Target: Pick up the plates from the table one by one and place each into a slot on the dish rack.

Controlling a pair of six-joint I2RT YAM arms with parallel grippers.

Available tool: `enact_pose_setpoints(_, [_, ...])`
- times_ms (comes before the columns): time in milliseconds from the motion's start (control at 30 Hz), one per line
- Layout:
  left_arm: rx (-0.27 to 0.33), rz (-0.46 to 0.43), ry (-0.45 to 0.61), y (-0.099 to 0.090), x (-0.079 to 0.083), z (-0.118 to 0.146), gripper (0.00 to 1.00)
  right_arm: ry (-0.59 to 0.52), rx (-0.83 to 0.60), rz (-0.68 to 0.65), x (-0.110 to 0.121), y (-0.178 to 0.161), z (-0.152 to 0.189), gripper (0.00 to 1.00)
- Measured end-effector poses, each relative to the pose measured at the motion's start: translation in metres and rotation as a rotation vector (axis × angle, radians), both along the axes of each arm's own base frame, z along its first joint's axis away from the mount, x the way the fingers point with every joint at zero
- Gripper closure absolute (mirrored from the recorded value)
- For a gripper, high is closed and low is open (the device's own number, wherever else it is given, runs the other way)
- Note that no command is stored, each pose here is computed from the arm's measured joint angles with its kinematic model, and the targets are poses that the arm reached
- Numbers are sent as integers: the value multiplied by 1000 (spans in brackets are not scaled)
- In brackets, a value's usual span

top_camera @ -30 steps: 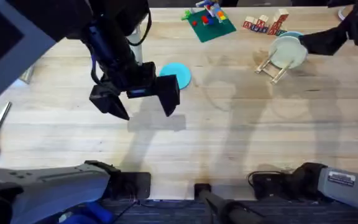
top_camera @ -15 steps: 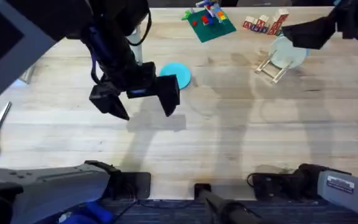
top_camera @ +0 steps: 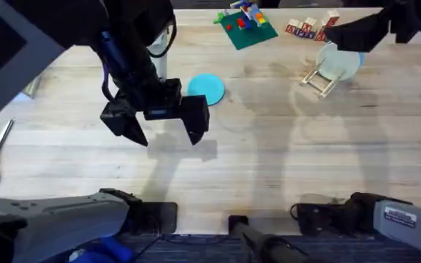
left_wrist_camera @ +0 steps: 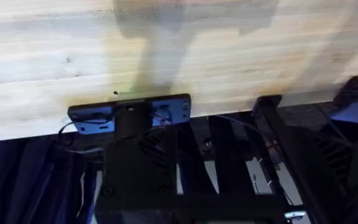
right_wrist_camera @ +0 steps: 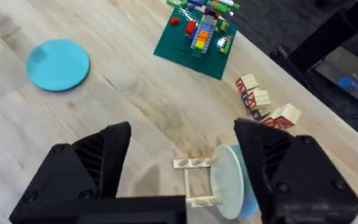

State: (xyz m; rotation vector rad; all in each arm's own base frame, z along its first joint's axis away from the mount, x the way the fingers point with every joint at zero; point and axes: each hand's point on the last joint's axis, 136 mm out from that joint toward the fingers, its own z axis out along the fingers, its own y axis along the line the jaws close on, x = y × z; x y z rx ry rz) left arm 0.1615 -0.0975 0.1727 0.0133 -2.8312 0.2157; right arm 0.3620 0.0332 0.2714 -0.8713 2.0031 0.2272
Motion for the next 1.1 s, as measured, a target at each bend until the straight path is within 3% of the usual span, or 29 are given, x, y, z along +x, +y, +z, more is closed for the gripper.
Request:
enact_pose_setpoints(100, [-8, -1, -24, -2, 5, -1, 4, 15, 19, -16, 0, 0, 0, 5])
enact_pose_setpoints(300, [-55, -3, -160, -13, 38, -6, 5, 75, 52, -38, -11, 2, -4, 5])
enact_pose_setpoints(500, [-139, -3, -414, -33, 99, -2, 6, 143, 72, -46, -31, 7, -7, 5])
enact_pose_setpoints(800, [-231, -3, -685, -54, 160, 20, 6, 208, 105, -68, -57, 13, -4, 6])
enact_pose_setpoints(933, [-253, -3, -751, -59, 174, 28, 5, 213, 129, -110, -67, 13, 4, 6])
enact_pose_setpoints(1100, [-256, -3, -760, -59, 176, 30, 5, 208, 133, -154, -82, 12, 13, 6])
